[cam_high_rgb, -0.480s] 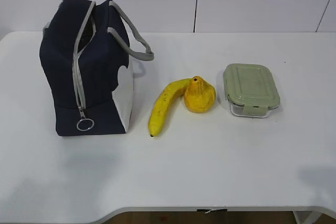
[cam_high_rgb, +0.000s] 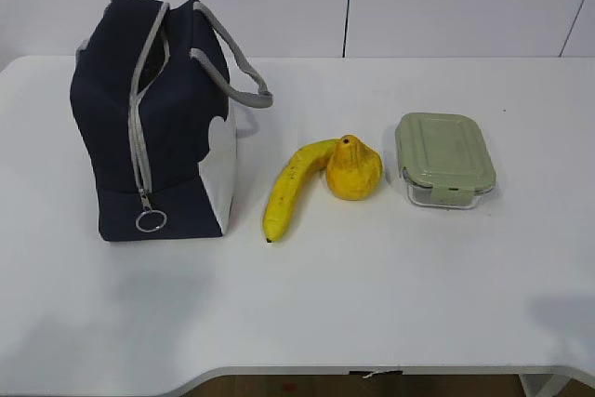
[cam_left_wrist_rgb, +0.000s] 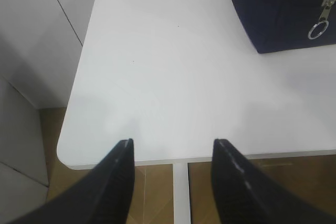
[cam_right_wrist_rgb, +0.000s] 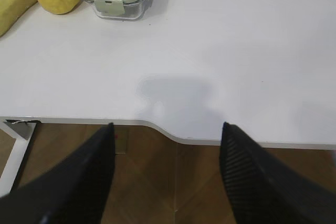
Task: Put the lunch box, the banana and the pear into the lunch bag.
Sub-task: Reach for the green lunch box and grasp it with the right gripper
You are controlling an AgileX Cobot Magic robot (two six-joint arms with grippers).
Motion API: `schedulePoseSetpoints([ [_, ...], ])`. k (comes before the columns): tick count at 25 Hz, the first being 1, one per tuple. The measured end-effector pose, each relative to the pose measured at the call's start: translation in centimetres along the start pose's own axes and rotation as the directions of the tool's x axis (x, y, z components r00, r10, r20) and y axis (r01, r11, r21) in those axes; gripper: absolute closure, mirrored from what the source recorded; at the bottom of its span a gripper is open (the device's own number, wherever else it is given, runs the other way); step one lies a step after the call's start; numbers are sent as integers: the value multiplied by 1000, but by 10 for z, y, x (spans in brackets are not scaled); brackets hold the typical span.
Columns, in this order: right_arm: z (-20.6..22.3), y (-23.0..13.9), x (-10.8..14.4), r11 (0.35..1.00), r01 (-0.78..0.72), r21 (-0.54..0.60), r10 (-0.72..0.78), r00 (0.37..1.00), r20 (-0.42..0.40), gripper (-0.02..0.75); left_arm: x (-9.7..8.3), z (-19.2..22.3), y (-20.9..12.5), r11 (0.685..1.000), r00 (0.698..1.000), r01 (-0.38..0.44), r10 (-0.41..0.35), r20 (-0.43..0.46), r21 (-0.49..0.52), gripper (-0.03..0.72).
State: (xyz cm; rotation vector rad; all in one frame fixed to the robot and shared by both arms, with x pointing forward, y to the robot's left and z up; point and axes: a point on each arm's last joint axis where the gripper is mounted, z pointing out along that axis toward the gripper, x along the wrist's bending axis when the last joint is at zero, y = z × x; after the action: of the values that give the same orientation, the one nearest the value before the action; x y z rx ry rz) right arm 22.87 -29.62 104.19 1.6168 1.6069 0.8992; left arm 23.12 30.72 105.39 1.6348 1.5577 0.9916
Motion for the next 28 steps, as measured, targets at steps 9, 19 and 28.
schedulePoseSetpoints([
  [9,0,0,0,1000,0,0,0,1000,0,236,0,0,0,1000,1000,0,0,0,0,321],
  [19,-3,16,1,994,-25,-104,24,1000,-9,236,0,0,0,1000,1000,0,0,0,0,321],
  [28,30,59,1,991,-55,-120,52,998,-32,236,0,0,0,1000,1000,0,0,0,0,321],
])
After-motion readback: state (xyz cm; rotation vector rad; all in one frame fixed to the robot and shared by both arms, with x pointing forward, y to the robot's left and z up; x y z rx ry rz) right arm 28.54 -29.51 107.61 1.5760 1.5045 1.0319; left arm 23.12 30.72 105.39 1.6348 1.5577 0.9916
